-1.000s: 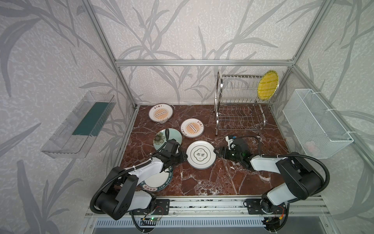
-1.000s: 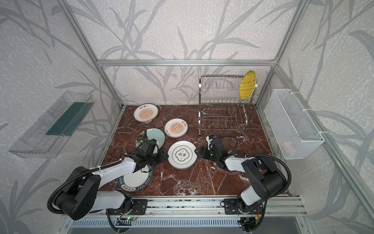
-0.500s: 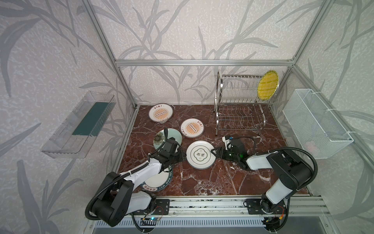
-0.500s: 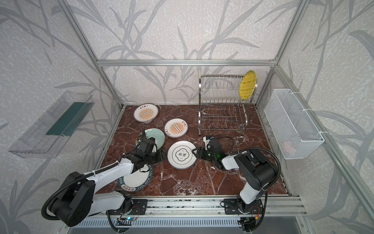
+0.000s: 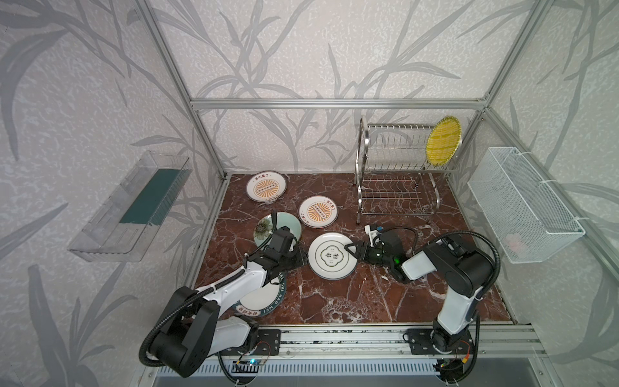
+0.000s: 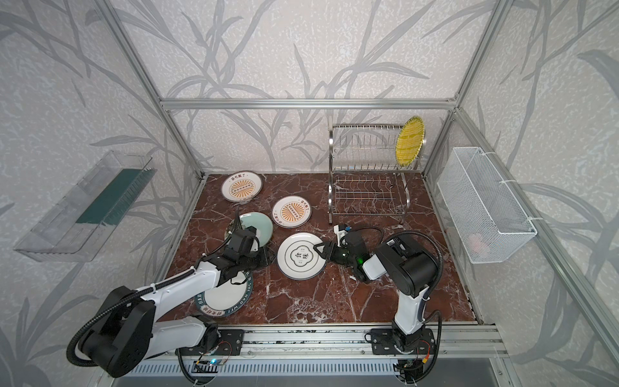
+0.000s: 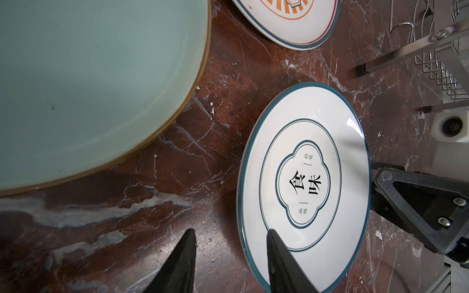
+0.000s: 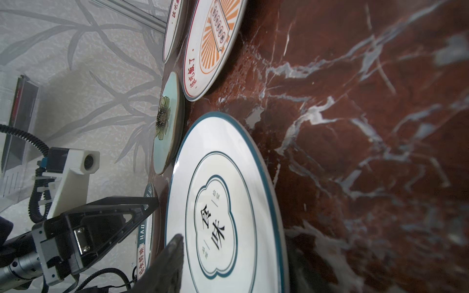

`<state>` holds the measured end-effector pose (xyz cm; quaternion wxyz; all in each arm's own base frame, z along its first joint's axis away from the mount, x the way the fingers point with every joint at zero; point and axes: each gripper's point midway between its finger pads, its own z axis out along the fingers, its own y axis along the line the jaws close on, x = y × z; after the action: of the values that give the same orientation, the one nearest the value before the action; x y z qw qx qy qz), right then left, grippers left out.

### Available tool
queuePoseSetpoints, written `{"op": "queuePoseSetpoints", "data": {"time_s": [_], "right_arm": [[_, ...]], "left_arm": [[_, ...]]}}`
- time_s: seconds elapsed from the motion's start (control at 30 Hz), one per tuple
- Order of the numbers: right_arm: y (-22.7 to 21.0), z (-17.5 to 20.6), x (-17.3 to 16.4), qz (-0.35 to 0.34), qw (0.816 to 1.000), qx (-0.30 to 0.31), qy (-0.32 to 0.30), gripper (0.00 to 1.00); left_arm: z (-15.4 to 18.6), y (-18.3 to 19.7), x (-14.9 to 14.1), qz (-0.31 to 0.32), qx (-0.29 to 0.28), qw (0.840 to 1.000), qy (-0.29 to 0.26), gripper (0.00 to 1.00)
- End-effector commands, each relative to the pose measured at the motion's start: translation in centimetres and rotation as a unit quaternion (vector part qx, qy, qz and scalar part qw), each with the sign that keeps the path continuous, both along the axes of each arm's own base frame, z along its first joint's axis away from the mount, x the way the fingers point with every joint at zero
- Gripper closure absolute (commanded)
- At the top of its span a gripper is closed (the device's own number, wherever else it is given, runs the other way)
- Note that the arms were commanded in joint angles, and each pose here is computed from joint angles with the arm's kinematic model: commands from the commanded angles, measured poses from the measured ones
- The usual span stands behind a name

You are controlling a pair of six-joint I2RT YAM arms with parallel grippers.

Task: Load plates into a dish rack
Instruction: Pick up the plate from the center of the table.

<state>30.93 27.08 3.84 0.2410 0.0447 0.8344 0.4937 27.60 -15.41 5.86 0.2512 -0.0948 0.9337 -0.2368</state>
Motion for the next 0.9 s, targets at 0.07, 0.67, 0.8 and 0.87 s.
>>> {"op": "queuePoseSetpoints", "data": {"time_s": [0.07,0.67,0.8,0.87], "right_arm": [[-0.8,-2.8,-1.4,-0.006,0.998,-0.021,0.050,0.50],[-1.5,-2.5,-1.2,-0.016,0.999,-0.025,0.045,0.88],[-1.7,-2.3,-1.1,-0.018,0.999,-0.026,0.041,0.93],[-1.8,-2.0,-1.0,-0.020,0.999,-0.026,0.036,0.97]], "left_arm": [[1.3,0.0,0.7,-0.001,0.002,1.000,-0.017,0.56],[1.3,0.7,0.5,-0.001,0.025,1.000,-0.016,0.56],[1.5,0.8,0.5,-0.001,0.026,1.000,-0.016,0.56],[1.4,0.8,0.4,-0.003,0.028,0.999,-0.014,0.56]]}}
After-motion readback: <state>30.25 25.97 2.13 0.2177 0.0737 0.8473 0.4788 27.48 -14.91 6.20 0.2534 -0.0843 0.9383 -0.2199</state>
